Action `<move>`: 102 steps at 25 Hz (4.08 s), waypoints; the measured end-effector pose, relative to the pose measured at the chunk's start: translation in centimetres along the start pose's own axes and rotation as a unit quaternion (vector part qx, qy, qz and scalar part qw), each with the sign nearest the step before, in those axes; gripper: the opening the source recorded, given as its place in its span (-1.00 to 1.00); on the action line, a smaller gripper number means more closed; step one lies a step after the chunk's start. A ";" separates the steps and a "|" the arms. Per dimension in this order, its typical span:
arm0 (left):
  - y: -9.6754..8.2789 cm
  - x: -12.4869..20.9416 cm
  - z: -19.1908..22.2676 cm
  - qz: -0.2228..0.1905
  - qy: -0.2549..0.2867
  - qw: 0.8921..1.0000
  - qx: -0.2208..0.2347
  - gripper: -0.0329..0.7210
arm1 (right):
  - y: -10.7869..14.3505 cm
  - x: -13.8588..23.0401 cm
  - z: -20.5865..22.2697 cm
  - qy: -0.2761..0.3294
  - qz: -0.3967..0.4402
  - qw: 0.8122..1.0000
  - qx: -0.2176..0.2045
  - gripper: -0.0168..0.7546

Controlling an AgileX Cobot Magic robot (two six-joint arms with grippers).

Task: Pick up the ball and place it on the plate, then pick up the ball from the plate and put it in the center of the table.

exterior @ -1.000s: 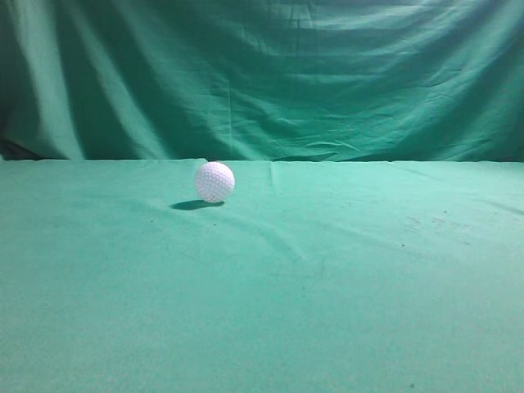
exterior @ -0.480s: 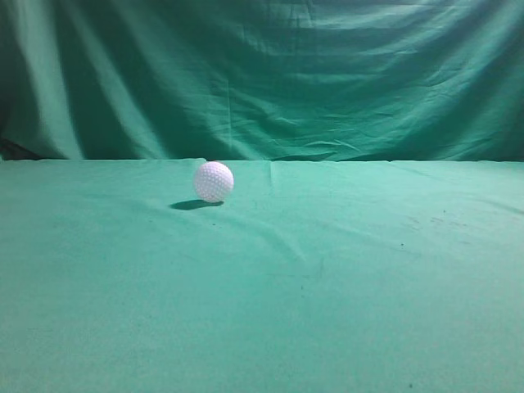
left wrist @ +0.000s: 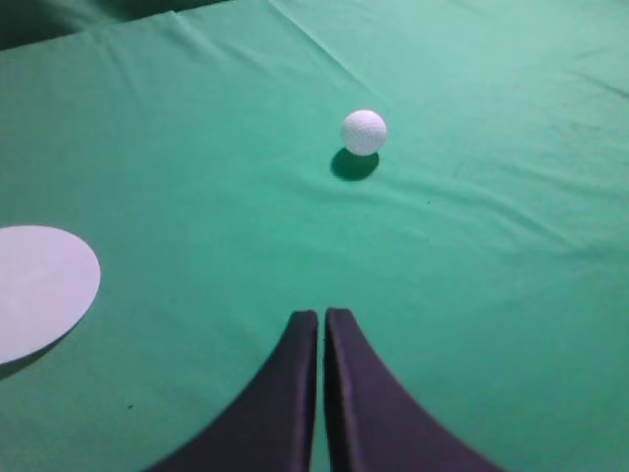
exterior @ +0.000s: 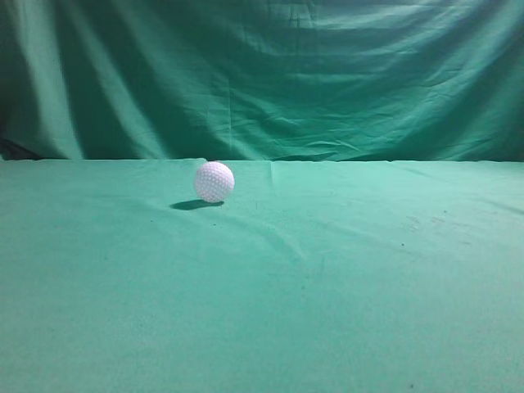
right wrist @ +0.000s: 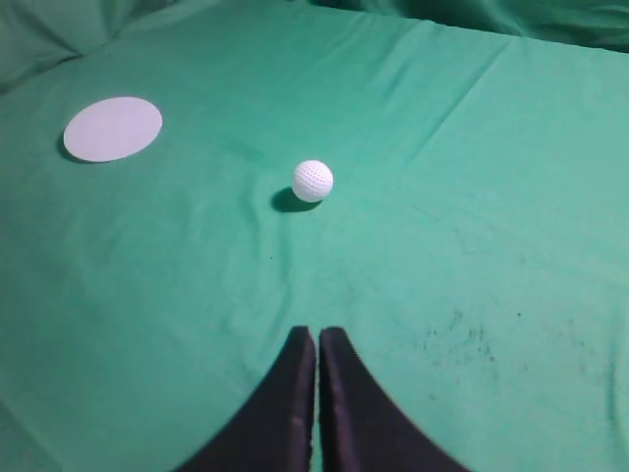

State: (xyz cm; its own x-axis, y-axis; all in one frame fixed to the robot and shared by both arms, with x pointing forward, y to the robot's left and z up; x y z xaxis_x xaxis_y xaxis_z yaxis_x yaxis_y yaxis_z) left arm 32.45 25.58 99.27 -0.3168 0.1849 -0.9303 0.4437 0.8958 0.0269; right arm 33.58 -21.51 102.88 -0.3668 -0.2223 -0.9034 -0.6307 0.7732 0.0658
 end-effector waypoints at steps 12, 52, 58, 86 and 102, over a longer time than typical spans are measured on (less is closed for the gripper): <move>0.3 0.6 0.6 -0.037 -0.026 0.999 -0.013 -0.91 | -0.4 2.5 1.5 -0.041 0.008 0.999 0.008 -0.96; 0.3 0.5 0.6 -0.046 -0.030 0.998 -0.011 -0.91 | -5.2 9.4 -1.8 -0.110 0.039 0.955 0.271 -0.96; 0.3 0.5 0.6 -0.046 -0.030 0.998 -0.011 -0.91 | -5.1 10.6 -1.5 -0.065 0.050 0.960 0.269 -0.96; 0.4 0.2 -0.6 -0.015 -0.074 0.997 -0.032 -0.91 | -5.1 10.6 -1.5 -0.064 0.050 0.960 0.269 -0.96; 1.6 4.8 0.4 -0.017 -0.067 0.992 -0.108 -0.91 | -5.1 10.6 -1.5 -0.063 0.051 0.960 0.269 -0.96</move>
State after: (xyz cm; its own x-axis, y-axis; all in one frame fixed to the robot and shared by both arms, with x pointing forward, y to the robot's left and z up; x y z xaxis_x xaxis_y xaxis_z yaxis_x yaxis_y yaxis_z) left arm 31.94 27.75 94.67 -0.2072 0.1099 -0.9721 0.2404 0.9689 0.0583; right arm 31.88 -28.73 93.55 -0.3015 -0.0827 -0.9499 -0.1402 0.9893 -0.0417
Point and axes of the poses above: a point on each arm's last joint axis where the gripper is mounted, z pointing out along that axis toward the gripper, y along the wrist's bending axis when the last joint is at zero, x = y × z, the point moved 3 cm from there along z, pointing out along that axis toward the gripper
